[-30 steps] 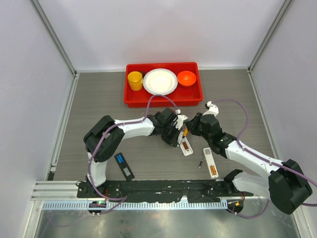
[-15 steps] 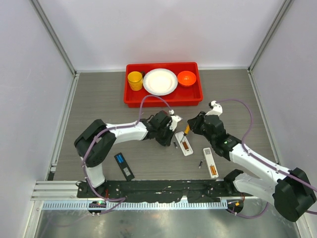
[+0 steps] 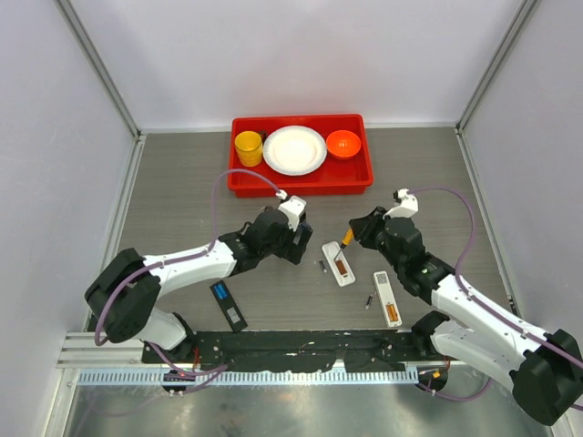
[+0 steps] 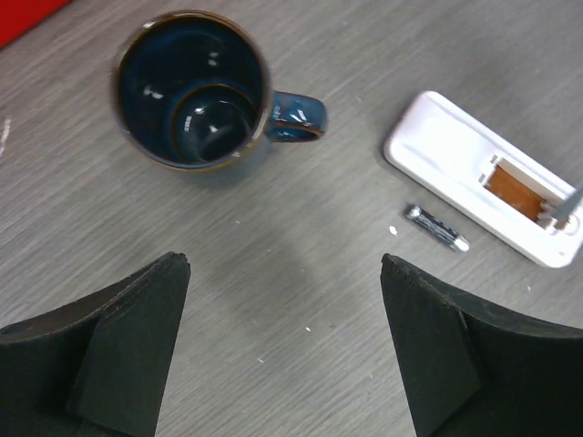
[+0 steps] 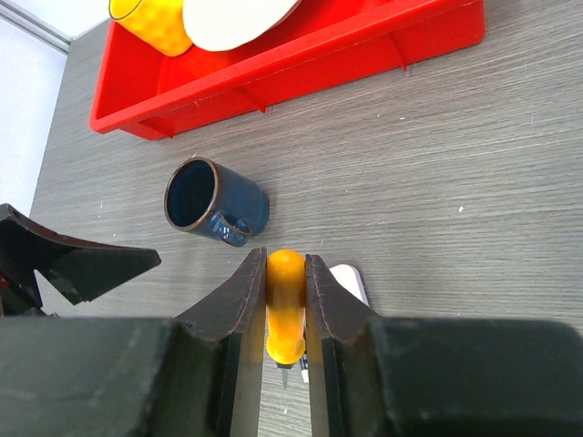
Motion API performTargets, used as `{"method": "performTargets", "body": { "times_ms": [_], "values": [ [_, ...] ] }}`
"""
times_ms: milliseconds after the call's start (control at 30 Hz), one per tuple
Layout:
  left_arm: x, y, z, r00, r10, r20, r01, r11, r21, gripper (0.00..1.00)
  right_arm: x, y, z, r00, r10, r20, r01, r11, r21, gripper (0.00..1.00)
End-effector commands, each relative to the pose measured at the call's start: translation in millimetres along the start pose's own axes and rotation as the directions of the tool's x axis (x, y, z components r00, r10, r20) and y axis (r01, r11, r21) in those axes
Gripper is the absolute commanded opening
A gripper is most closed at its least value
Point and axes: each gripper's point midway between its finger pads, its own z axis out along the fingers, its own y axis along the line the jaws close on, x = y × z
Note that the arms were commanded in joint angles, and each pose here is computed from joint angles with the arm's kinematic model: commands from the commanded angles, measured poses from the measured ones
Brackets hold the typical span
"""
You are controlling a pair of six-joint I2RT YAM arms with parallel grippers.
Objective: Unload the batteries from the remote control
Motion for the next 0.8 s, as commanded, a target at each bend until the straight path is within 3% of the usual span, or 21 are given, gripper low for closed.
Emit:
{"method": "performTargets", "body": {
  "times_ms": [0, 233, 333, 533, 767],
  "values": [
    [-25, 16, -2, 0.992, -0.043, 0.116, 0.052, 0.996, -0.077, 0.92, -14, 2, -6, 0.998, -0.006, 0.056, 0.006, 1.0, -0.005, 0.01],
    [-27, 28, -8, 0.989, -0.075, 0.124, 0.091, 0.987, -0.132, 0.97, -13, 4, -12, 0.998, 0.006, 0.06, -0.005, 0.999, -0.033, 0.01],
    [-21, 48, -19, 0.986, -0.137, 0.099, 0.158, 0.956, -0.248, 0.97, -13, 3, -14, 0.998, 0.003, 0.065, 0.0, 0.999, -0.036, 0.01],
    [-13, 71, -57, 0.951, -0.282, 0.13, 0.311, 0.868, -0.387, 0.98, -11, 1, -17, 0.997, 0.003, 0.071, 0.001, 0.999, -0.045, 0.01],
    [3, 97, -121, 0.872, -0.455, 0.182, 0.474, 0.691, -0.546, 0.98, -5, -1, -17, 0.998, 0.004, 0.064, 0.0, 0.998, -0.055, 0.01]
  ]
}}
